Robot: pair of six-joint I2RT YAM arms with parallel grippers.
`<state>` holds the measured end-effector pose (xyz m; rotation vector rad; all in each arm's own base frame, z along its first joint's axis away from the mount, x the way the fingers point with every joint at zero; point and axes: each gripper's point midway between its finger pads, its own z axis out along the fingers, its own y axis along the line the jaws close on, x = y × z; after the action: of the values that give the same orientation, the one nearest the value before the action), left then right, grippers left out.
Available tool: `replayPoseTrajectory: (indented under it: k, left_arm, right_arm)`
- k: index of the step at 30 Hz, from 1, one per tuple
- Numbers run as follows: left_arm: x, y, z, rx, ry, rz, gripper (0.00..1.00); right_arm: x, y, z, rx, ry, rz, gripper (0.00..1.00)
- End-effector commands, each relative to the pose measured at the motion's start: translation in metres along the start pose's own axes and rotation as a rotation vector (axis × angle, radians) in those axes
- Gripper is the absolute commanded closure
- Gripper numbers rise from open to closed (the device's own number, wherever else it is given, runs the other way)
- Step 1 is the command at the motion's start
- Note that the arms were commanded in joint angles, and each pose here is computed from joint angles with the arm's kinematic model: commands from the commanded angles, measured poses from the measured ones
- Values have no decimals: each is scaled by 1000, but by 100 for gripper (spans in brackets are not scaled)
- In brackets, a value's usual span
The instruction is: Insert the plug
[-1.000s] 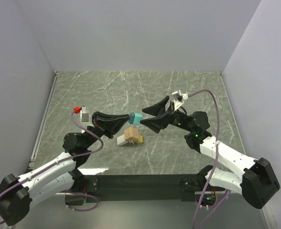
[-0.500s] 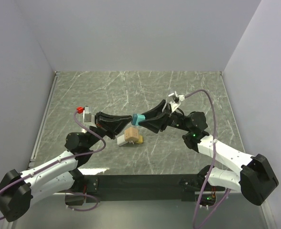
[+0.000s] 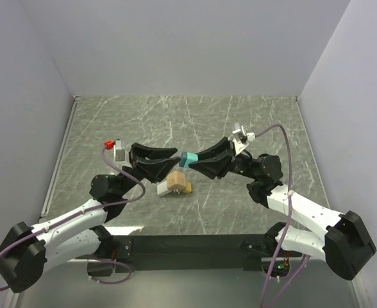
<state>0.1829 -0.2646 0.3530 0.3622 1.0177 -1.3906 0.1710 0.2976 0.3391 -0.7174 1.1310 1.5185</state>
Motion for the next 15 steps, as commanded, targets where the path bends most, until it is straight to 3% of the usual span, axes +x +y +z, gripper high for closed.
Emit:
replayPoseTrajectory:
  k: [1,2,5,8,11,15]
  left_arm:
    - [5,0,6,10,32,11,47]
    - [7,2,5,-2,38,15,38]
    - [8,11,2,-53,43,39,24]
    - [5,27,-8,-154,43,105,17]
    - [-6,42,-24,-254,16,203,18]
    - [14,59,-46,-305,110,332,21]
  right_arm:
    - [-29,13,1,-13,-87,-128,100]
    - [-32,16,0,-11,-95,-140,100]
    - [-38,13,-4,32,-99,-165,100]
    - [-47,2,-11,149,-95,-191,100]
    - [-52,-16,-22,302,-73,-185,100]
    - [-38,-41,-37,478,64,-95,100]
